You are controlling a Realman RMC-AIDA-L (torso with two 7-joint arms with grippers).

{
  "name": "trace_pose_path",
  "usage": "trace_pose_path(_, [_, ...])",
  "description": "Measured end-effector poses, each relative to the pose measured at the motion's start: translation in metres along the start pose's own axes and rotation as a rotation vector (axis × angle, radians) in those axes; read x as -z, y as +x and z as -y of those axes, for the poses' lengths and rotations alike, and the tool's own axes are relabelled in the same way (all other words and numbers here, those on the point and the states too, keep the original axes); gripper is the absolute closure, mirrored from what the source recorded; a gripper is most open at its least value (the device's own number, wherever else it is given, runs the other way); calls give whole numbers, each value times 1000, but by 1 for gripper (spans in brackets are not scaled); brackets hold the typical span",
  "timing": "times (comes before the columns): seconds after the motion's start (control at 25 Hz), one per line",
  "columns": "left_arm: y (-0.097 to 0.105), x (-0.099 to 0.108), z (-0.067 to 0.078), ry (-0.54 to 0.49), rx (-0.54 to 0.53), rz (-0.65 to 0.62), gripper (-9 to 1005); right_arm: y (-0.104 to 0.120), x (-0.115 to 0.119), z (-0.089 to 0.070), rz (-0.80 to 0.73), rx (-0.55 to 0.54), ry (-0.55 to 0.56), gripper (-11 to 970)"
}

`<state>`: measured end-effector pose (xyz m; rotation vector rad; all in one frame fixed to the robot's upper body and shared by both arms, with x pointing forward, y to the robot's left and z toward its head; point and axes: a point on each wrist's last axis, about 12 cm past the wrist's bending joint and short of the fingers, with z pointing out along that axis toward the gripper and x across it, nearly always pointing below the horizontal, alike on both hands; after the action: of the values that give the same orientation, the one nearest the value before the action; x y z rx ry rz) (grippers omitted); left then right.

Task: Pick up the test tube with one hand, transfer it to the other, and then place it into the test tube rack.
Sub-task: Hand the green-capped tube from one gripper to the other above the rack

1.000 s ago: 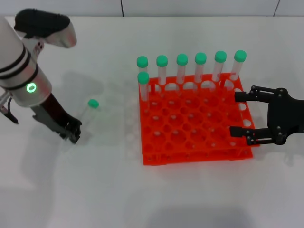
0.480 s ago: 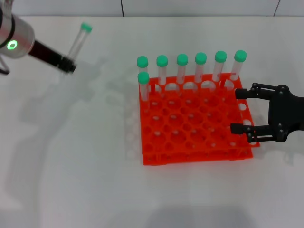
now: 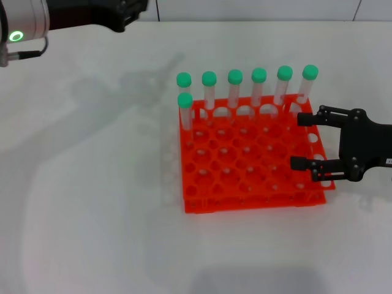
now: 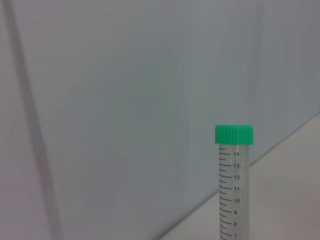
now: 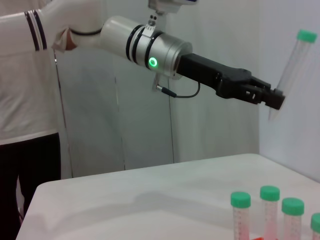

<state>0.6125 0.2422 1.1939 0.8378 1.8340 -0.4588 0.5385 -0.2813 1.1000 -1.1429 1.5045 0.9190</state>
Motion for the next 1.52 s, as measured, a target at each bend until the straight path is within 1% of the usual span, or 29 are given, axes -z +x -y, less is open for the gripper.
trace_pose_path(0.12, [3,0,1,106,-4,101,805,-2,-2,1,13,1,2,106])
trace_pose_path(0.2, [7,-2,2,196,-9,156,805,-3,-3,1,21,1,3,106])
trace_pose_path(0.28, [11,-4,1,276,-16,192,805,-4,-4,1,28,1,4,107])
trace_pose_path(0.36, [15,-7,-1,334,-12,208,804,-5,-4,1,34,-1,5,107])
trace_pose_path(0.52, [20,-14,-2,446,-6,189,804,-8,-5,3,47,-8,10,107])
trace_pose_path(0.56, [21,-17,0,469,-10,175,804,-8,-5,3,49,-9,12,107])
trace_pose_path(0.76, [23,-30,18,588,-117,62,804,-9,-4,4,57,-11,19,107])
trace_pose_path(0.84, [25,-35,24,616,-143,24,804,-10,-3,4,60,-11,21,107])
trace_pose_path(0.96, [29,-40,30,623,-156,1,804,-10,-1,5,61,-16,27,107])
trace_pose_path(1.2, [31,-44,33,611,-168,-1,804,-14,11,12,65,-60,57,107])
trace_pose_path(1.32, [33,-48,35,606,-171,-4,805,-24,18,20,94,-90,72,107])
trace_pose_path(1.44, [33,-52,38,602,-180,-21,805,-32,15,26,159,-139,86,108])
trace_pose_path(1.52, [33,-56,41,603,-184,-31,805,-33,7,26,202,-159,82,108])
